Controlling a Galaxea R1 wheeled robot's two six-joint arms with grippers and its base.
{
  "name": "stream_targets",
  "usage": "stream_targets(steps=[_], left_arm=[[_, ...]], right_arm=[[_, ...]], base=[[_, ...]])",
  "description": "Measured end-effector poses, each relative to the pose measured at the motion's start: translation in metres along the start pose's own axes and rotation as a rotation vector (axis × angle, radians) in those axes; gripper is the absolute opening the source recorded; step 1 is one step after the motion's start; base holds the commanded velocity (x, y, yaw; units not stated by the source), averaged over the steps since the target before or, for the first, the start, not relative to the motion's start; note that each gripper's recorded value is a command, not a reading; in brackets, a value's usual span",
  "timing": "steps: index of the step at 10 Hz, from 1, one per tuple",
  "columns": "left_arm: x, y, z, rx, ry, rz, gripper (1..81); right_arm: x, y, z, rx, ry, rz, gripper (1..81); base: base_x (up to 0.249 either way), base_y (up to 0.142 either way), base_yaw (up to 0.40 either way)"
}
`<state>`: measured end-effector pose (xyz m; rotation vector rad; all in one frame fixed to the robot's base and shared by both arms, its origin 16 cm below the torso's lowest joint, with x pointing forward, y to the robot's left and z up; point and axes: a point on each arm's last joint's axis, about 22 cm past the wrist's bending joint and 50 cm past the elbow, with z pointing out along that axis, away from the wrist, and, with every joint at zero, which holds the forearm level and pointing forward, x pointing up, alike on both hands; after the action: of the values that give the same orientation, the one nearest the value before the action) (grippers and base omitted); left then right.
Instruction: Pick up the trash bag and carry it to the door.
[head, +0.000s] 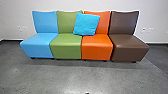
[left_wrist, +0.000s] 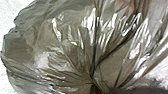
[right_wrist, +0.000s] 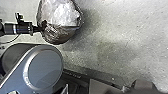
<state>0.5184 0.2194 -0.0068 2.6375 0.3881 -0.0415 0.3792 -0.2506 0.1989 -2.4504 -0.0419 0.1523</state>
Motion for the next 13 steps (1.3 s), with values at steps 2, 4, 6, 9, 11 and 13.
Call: stream_targets(steps=[2,4,6,9,11,13], left_arm=[[0.004,0.020,-0.030,-0.011,0.022,0.014,1.0],[0.005,0.029,-0.063,-0.010,0.044,0.020,1.0],[0.002,0.034,-0.095,-0.005,0.063,0.024,1.0],[-0.026,0.027,-0.127,0.013,0.046,0.016,1.0],[-0.078,0.006,-0.128,0.038,-0.025,0.007,1.0],[-0.122,-0.017,-0.140,0.071,-0.084,-0.002,1.0]], right_arm=[[-0.005,-0.001,-0.019,-0.031,0.020,0.010,81.1],[-0.012,-0.011,-0.036,-0.044,0.033,0.008,81.1],[-0.021,-0.023,-0.043,-0.049,0.042,0.010,81.1],[-0.040,-0.032,-0.035,-0.058,0.043,0.031,81.1],[-0.058,-0.031,-0.018,-0.069,0.014,0.054,81.1],[-0.085,-0.034,-0.006,-0.072,-0.014,0.083,81.1]], base=[[0.000,0.000,0.000],[0.000,0.000,0.000],[0.000,0.000,0.000],[0.000,0.000,0.000],[0.000,0.000,0.000],[0.000,0.000,0.000]])
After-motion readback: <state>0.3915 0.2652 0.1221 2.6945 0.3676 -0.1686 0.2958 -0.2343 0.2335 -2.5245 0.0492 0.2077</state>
